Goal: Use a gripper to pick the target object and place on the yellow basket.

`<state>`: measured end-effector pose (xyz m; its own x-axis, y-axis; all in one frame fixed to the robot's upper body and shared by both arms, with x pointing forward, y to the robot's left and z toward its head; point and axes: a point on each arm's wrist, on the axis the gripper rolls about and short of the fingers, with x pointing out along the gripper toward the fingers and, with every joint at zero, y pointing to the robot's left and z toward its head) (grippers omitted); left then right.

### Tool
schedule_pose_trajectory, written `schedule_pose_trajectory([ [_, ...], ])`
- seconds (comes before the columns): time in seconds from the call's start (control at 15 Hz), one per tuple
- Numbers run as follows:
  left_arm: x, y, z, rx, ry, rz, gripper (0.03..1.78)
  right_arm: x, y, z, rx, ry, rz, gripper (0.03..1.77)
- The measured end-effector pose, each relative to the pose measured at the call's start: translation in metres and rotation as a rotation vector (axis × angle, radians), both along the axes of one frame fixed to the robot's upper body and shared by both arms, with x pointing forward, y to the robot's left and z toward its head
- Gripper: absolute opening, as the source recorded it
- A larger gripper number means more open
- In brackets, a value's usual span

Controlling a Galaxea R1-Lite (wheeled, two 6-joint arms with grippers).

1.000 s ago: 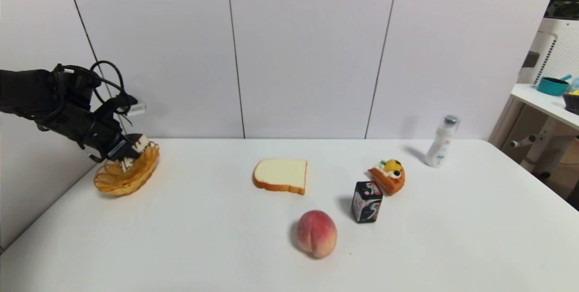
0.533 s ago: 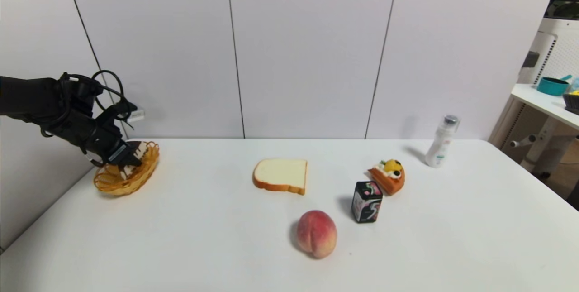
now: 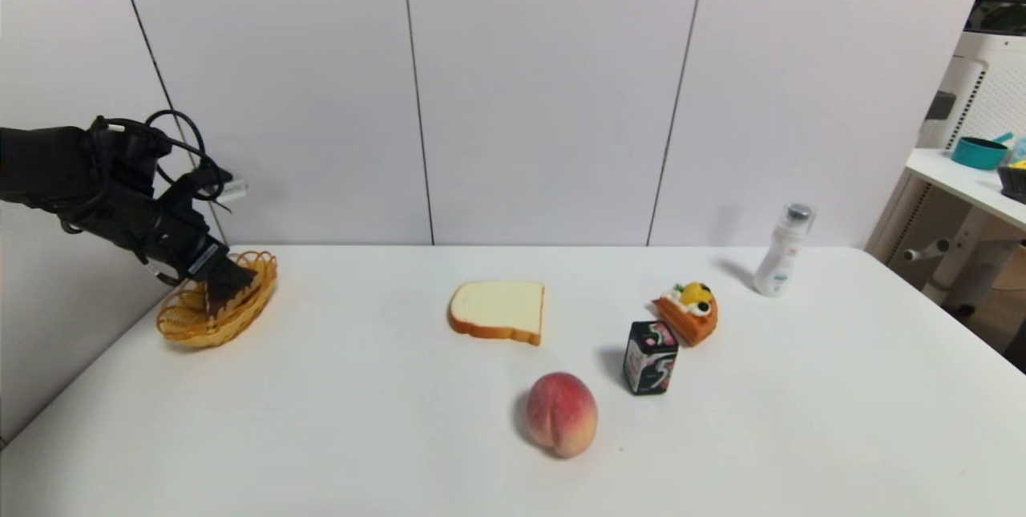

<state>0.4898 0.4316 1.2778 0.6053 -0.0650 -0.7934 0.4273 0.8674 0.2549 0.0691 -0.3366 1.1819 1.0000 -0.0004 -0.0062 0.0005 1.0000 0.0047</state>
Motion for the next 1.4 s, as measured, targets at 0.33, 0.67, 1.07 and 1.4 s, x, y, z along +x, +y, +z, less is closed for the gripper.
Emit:
schedule_pose_trajectory([
  [0.33,-0.046,-0.014,0.087,-0.001,-0.238,-0.04,1.62,0.0,0.0,0.0,0.0,0.0,0.0,1.7],
  [0.67,-0.136,-0.038,0.193,0.022,-0.597,0.148,1.66,0.0,0.0,0.0,0.0,0.0,0.0,1.7],
  [1.07,-0.252,-0.072,0.183,-0.153,-0.692,0.346,1.68,0.0,0.0,0.0,0.0,0.0,0.0,1.7],
  [1.4,-0.303,-0.092,0.085,-0.242,-0.664,0.275,1.69,0.0,0.0,0.0,0.0,0.0,0.0,1.7],
])
